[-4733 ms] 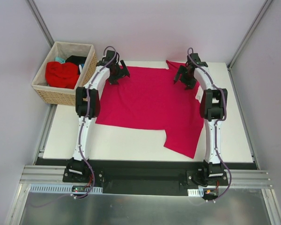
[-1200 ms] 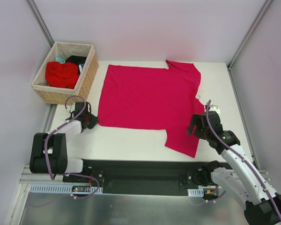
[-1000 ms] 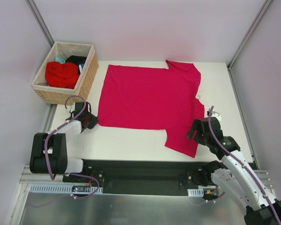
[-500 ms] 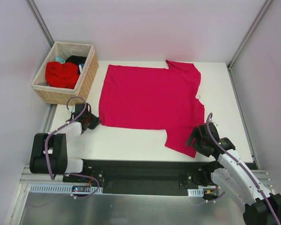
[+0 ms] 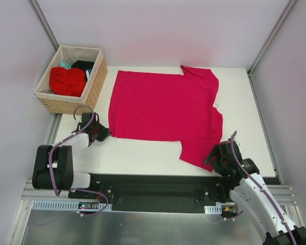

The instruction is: Fold and stack the t-shirts

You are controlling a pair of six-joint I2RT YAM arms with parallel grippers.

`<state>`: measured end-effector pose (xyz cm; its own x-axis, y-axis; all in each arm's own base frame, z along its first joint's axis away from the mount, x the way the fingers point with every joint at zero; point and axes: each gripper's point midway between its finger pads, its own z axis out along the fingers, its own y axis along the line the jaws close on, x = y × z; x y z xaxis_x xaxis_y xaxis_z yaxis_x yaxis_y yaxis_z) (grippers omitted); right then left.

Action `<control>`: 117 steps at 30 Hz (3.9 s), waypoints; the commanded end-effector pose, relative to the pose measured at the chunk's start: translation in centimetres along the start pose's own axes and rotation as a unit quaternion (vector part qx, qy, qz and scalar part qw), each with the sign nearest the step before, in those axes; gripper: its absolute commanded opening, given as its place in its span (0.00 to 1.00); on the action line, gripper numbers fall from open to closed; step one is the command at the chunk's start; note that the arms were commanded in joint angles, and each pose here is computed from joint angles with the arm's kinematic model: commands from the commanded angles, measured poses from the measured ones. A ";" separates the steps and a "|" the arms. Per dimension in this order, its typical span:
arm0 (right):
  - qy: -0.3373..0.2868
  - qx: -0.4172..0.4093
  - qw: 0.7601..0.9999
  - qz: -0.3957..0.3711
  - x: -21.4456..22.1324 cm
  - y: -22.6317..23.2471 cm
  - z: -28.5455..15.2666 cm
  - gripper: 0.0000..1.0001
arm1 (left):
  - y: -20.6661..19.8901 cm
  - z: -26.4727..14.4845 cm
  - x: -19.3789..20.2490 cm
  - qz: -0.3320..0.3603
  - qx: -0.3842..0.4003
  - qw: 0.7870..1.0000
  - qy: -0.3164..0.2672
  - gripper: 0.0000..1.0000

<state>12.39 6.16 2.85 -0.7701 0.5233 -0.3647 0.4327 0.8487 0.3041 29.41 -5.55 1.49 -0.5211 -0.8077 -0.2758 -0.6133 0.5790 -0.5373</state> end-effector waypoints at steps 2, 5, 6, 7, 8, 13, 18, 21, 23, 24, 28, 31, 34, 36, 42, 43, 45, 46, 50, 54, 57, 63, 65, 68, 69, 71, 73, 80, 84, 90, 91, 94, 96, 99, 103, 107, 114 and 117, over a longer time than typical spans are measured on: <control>0.025 -0.005 0.999 0.032 1.4 -0.2 -0.2 0.72 | 3.7 -0.2 2.4 -0.002 -0.056 0.998 0.039 0.00; 0.026 -0.003 0.999 0.035 1.5 -0.3 0.0 0.61 | 3.8 -0.2 2.4 -0.002 -0.057 0.998 0.038 0.00; 0.026 -0.003 0.999 0.035 1.5 -0.3 0.0 0.55 | 3.8 -0.3 2.4 -0.003 -0.057 0.998 0.037 0.00; 0.027 -0.002 0.999 0.035 1.5 -0.4 0.0 0.52 | 3.8 -0.3 2.5 -0.003 -0.057 0.998 0.037 0.00; 0.026 -0.002 0.999 0.036 1.5 -0.3 0.0 0.50 | 3.8 -0.3 2.4 -0.004 -0.057 0.998 0.035 0.00; 0.025 -0.004 0.999 0.038 1.4 -0.3 -0.1 0.42 | 3.8 -0.3 2.3 -0.003 -0.059 0.998 0.035 0.00; 0.026 -0.006 0.999 0.041 1.4 -0.2 -0.4 0.41 | 4.1 -0.3 1.8 -0.011 -0.063 0.998 0.029 0.00; 0.038 0.000 0.998 0.040 1.7 -0.2 -0.5 0.41 | 4.0 -0.4 1.8 -0.011 -0.062 0.998 0.029 0.00; 0.045 0.008 0.998 0.039 1.8 -0.2 -0.6 0.41 | 4.0 -0.4 1.7 -0.011 -0.060 0.998 0.027 0.00; 0.046 0.010 0.998 0.038 1.9 -0.3 -0.6 0.41 | 4.0 -0.4 1.6 -0.012 -0.061 0.998 0.027 0.00; 0.035 0.018 0.999 0.036 1.4 -0.4 -0.7 0.41 | 3.8 -0.6 1.5 -0.012 -0.057 0.998 0.025 0.00; 0.035 0.033 0.998 0.032 1.1 -0.6 -0.6 0.41 | 3.8 -0.6 1.6 -0.012 -0.058 0.998 0.028 0.00; 0.030 0.044 0.998 0.028 0.8 -0.7 -0.6 0.40 | 3.9 -0.5 1.5 -0.013 -0.060 0.998 0.028 0.00; 0.026 0.050 0.998 0.025 0.5 -0.9 -0.7 0.40 | 3.9 -0.6 1.5 -0.012 -0.061 0.998 0.028 0.00; 0.022 0.053 0.998 0.021 0.2 -0.9 -0.9 0.38 | 3.7 -0.5 1.3 -0.011 -0.060 0.998 0.028 0.00; 0.022 0.055 0.998 0.023 0.2 -0.9 -0.8 0.38 | 3.6 -0.5 1.2 -0.012 -0.060 0.998 0.027 0.00; 0.023 0.056 0.998 0.023 0.3 -1.0 -0.8 0.36 | 3.5 -0.5 1.2 -0.011 -0.059 0.998 0.027 0.00; 0.024 0.055 0.998 0.024 0.3 -1.0 -0.7 0.36 | 3.6 -0.5 1.2 -0.011 -0.060 0.998 0.027 0.00; 0.025 0.062 0.997 0.027 0.3 -1.1 -0.5 0.35 | 3.8 -0.7 1.1 -0.012 -0.062 0.998 0.025 0.00; 0.028 0.069 0.997 0.028 0.5 -1.3 -0.3 0.34 | 4.1 -0.7 1.2 -0.013 -0.067 0.997 0.028 0.00; 0.031 0.069 0.997 0.030 0.7 -1.3 -0.1 0.34 | 4.1 -0.7 1.3 -0.013 -0.067 0.997 0.030 0.00; 0.032 0.068 0.997 0.036 0.9 -1.4 0.2 0.34 | 4.2 -0.7 1.2 -0.014 -0.068 0.997 0.029 0.00; 0.030 0.066 0.997 0.040 1.0 -1.4 0.3 0.33 | 4.3 -0.7 1.1 -0.015 -0.071 0.997 0.027 0.00; 0.029 0.064 0.996 0.050 1.1 -1.5 0.6 0.32 | 4.3 -0.9 1.1 -0.016 -0.070 0.997 0.026 0.00; 0.029 0.064 0.996 0.050 1.1 -1.5 0.6 0.32 | 4.3 -0.9 1.1 -0.016 -0.070 0.997 0.026 0.00; 0.024 0.065 0.996 0.055 1.0 -1.6 0.6 0.32 | 4.4 -1.0 1.0 -0.016 -0.071 0.997 0.025 0.00; 0.022 0.066 0.996 0.056 1.0 -1.6 0.6 0.32 | 4.5 -0.9 1.1 -0.016 -0.073 0.997 0.026 0.00; 0.021 0.072 0.995 0.062 0.9 -1.7 0.6 0.15 | 4.8 -0.8 1.1 -0.017 -0.080 0.996 0.028 0.00; 0.024 0.075 0.995 0.063 0.9 -1.7 0.5 0.01 | 4.8 -0.8 0.9 -0.018 -0.081 0.996 0.024 0.00; 0.015 0.073 0.995 0.064 0.6 -1.7 0.4 0.01 | 4.8 -0.9 0.8 -0.019 -0.078 0.997 0.022 0.00; 0.008 0.069 0.996 0.057 0.2 -1.5 0.2 0.01 | 4.6 -1.0 0.8 -0.018 -0.075 0.997 0.024 0.00; -0.029 0.062 0.997 0.038 -1.8 -0.9 -1.1 0.01 | 3.7 -1.3 0.5 -0.017 -0.060 0.998 0.022 0.00; -0.063 0.049 0.997 0.025 -3.8 0.2 -2.2 0.01 | 2.8 -1.6 0.2 -0.015 -0.044 0.999 0.020 0.00; -0.098 0.044 0.994 -0.001 -6.4 1.4 -3.3 0.01 | 1.9 -2.0 -0.1 -0.009 -0.032 0.999 0.019 0.00; -0.140 0.035 0.989 -0.019 -9.1 3.0 -4.2 0.01 | 0.7 -2.9 -0.9 -0.004 -0.018 1.000 0.007 0.00; -0.186 0.036 0.982 -0.029 -12.0 4.3 -5.3 0.01 | -1.2 -4.2 -2.5 -0.002 0.000 1.000 -0.014 0.00; -0.245 0.042 0.968 -0.025 -16.5 6.5 -7.4 0.01 | -4.7 -6.0 -4.8 0.005 0.032 0.999 -0.037 0.00; -0.260 0.039 0.965 -0.020 -17.9 7.5 -8.3 0.01 | -5.9 -6.3 -5.7 0.006 0.037 0.998 -0.044 0.00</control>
<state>23.04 3.19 15.24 -0.5565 0.4483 -0.6995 0.4478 0.8710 0.2020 31.15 -4.03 9.15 -0.4830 -0.8132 -0.3247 -0.5744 0.5742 -0.5834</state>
